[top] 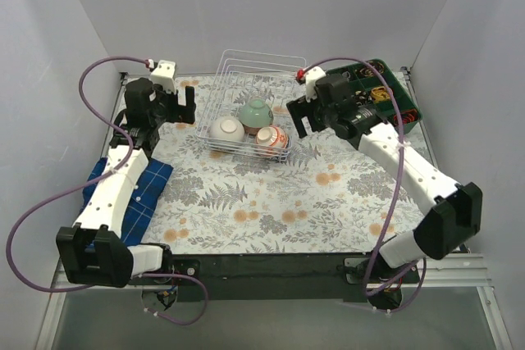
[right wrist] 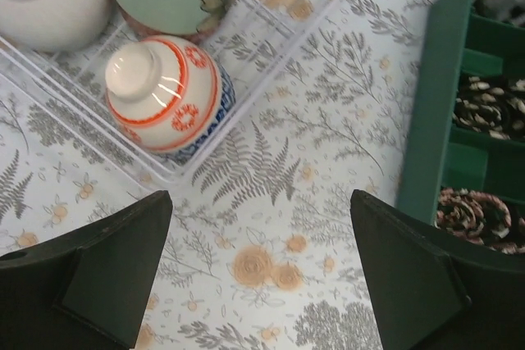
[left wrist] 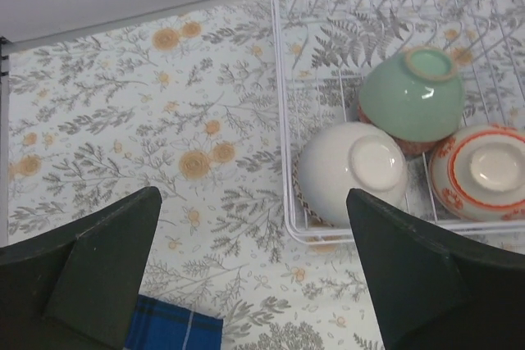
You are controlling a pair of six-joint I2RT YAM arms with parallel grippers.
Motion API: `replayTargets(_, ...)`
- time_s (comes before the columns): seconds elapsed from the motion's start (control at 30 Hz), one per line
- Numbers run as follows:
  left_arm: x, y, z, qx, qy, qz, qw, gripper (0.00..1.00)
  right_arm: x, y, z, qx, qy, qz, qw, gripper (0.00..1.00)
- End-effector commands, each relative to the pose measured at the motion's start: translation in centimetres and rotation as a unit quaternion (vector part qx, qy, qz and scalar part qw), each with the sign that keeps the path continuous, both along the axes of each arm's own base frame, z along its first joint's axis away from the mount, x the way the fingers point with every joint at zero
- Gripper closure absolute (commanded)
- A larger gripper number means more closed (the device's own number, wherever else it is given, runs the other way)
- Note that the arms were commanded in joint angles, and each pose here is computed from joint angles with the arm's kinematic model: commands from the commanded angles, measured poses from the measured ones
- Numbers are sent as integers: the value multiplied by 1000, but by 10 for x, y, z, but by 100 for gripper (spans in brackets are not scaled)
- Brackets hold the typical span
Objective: Load the bowls into the dish rack
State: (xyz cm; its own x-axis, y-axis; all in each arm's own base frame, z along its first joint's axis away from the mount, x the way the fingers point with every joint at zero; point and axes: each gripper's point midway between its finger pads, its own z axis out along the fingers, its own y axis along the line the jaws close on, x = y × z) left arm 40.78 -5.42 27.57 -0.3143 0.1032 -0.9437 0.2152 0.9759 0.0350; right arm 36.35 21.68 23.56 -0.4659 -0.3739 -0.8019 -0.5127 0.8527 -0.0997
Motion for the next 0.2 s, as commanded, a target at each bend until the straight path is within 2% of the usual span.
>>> replayTargets(0.0, -34, -2, -34, 17, 53, -29, 998, 2, -25, -35, 19, -13, -37, -33, 999, 1)
replayTargets(0.17, -46, 9, -49, 18, 67, -16, 997, 2, -53, -54, 26, -2, -47, -40, 998, 1)
